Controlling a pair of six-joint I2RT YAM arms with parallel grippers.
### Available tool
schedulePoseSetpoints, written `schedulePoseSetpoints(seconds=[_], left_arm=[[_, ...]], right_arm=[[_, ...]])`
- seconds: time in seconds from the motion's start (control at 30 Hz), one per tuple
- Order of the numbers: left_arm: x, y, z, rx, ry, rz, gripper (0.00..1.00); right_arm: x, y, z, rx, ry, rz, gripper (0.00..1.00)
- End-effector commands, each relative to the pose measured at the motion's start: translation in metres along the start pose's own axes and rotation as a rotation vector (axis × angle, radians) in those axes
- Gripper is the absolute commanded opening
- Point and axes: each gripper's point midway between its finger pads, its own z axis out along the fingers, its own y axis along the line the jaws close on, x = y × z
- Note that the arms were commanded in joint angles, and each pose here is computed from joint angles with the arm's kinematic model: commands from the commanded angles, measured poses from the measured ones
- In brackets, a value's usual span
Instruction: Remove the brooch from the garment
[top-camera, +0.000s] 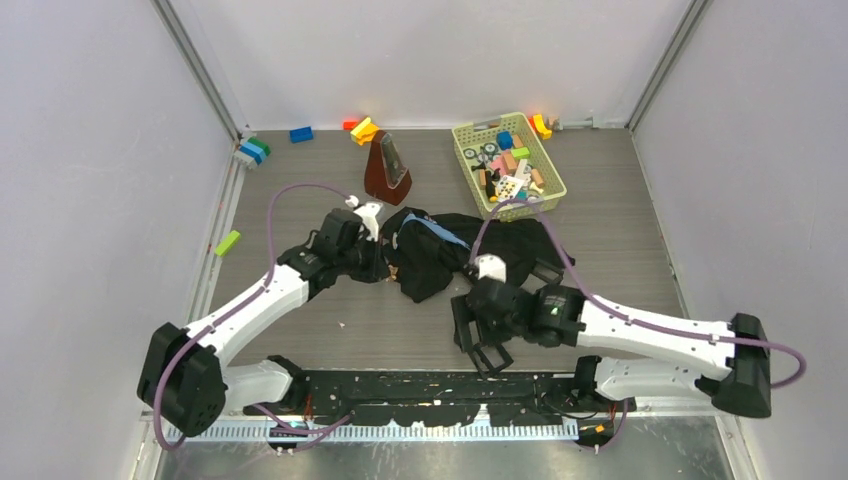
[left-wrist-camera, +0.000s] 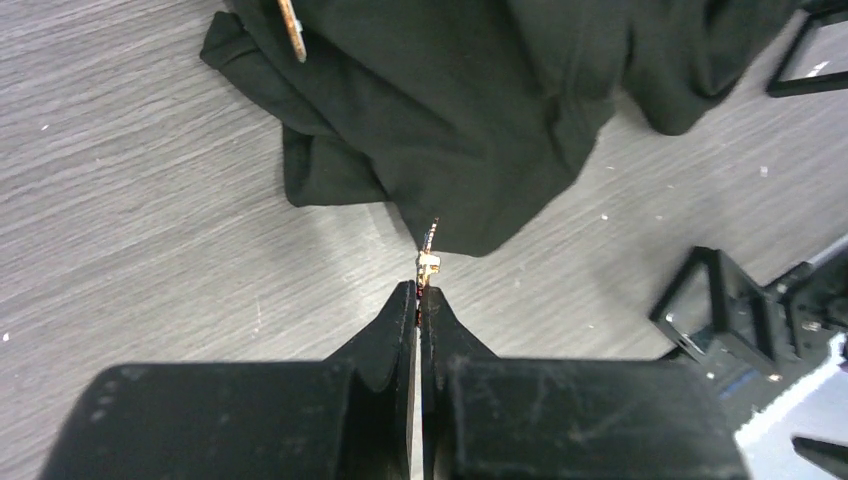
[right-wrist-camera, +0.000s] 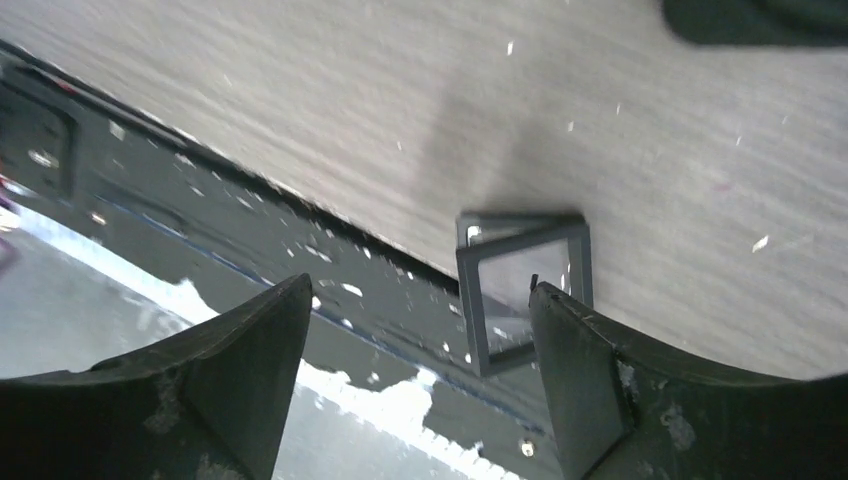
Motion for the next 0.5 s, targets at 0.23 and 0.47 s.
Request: schedulePoseSetpoints(seconds=[0.23,0.47], left_arm=[[-0.016,-0.008,0.003,0.105,-0.251,0.129,0.00],[-0.015,-0.010,-0.007,0.119,-0.285,0.135,0.00]], right_arm=[[0.040,-0.007,0.009,0.373,0.018,-0.243,0.62],[0.048,-0.007,0.023,0.435,0.039,-0.290,0.53]])
